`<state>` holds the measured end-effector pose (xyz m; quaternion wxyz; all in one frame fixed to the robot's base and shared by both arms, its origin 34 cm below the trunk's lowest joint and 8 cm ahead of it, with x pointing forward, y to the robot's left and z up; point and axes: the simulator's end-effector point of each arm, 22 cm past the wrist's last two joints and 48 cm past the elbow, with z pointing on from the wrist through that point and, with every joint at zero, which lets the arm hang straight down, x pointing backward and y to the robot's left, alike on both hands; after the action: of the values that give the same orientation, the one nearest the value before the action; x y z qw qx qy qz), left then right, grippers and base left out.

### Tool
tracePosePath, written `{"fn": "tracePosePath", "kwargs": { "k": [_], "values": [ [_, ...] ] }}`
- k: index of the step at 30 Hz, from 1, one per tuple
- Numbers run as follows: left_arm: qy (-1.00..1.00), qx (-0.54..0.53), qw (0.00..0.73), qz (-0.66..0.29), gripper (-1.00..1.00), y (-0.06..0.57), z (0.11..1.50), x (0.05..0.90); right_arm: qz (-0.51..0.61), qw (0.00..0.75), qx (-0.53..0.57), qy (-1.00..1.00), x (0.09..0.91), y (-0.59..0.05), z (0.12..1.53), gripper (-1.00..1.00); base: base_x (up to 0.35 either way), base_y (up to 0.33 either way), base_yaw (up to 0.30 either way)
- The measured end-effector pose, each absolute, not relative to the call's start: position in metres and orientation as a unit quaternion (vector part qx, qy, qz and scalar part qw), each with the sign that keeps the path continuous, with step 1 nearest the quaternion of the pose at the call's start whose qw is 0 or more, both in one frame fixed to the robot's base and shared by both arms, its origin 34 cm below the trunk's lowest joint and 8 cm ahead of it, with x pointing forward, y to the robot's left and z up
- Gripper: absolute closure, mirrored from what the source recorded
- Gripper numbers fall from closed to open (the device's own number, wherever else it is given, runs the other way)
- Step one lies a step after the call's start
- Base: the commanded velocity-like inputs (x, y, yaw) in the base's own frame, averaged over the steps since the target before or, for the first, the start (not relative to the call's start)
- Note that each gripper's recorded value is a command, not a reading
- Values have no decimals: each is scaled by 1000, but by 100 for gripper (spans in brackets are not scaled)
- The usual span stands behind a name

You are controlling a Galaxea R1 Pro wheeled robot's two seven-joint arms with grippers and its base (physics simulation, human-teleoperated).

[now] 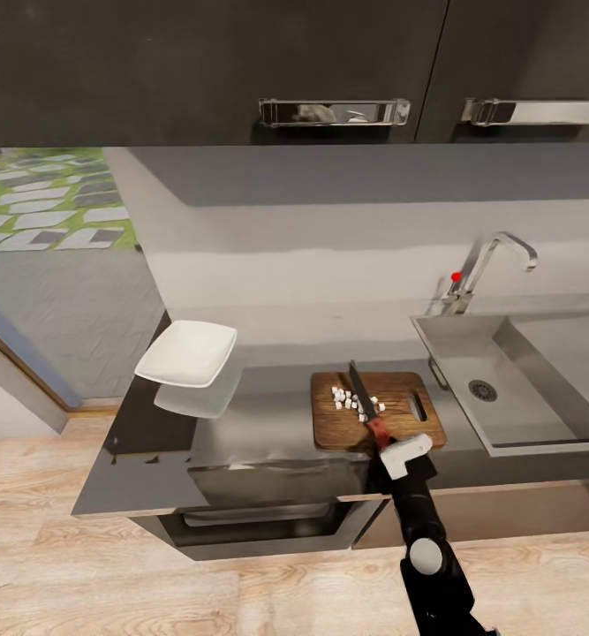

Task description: In the kitchen, take the Vidalia onion out of the sink, dice it on the chopping board with the paring knife, put the diced onion into the bowl on the countertop, then place both the paring knife and the chopping board into the sink.

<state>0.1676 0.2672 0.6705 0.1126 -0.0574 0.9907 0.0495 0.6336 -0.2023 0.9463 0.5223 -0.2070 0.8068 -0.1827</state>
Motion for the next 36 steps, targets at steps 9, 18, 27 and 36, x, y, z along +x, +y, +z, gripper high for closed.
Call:
{"fn": "tracePosePath", "kwargs": {
  "k": [9, 18, 27, 36],
  "values": [
    [991, -58, 113, 50, -100, 267, 671, 168, -98, 539, -134, 826, 633, -189, 945, 100, 0, 0, 0],
    [990, -58, 118, 49, -100, 267, 671, 171, -88, 543, -125, 825, 634, -188, 949, 100, 0, 0, 0],
    [989, -58, 125, 49, -100, 267, 672, 176, -88, 549, -125, 822, 634, -187, 956, 100, 0, -20, 0],
    [988, -58, 133, 48, -100, 267, 673, 181, -89, 555, -124, 818, 635, -187, 964, 100, 0, -278, 0]
  ]
}}
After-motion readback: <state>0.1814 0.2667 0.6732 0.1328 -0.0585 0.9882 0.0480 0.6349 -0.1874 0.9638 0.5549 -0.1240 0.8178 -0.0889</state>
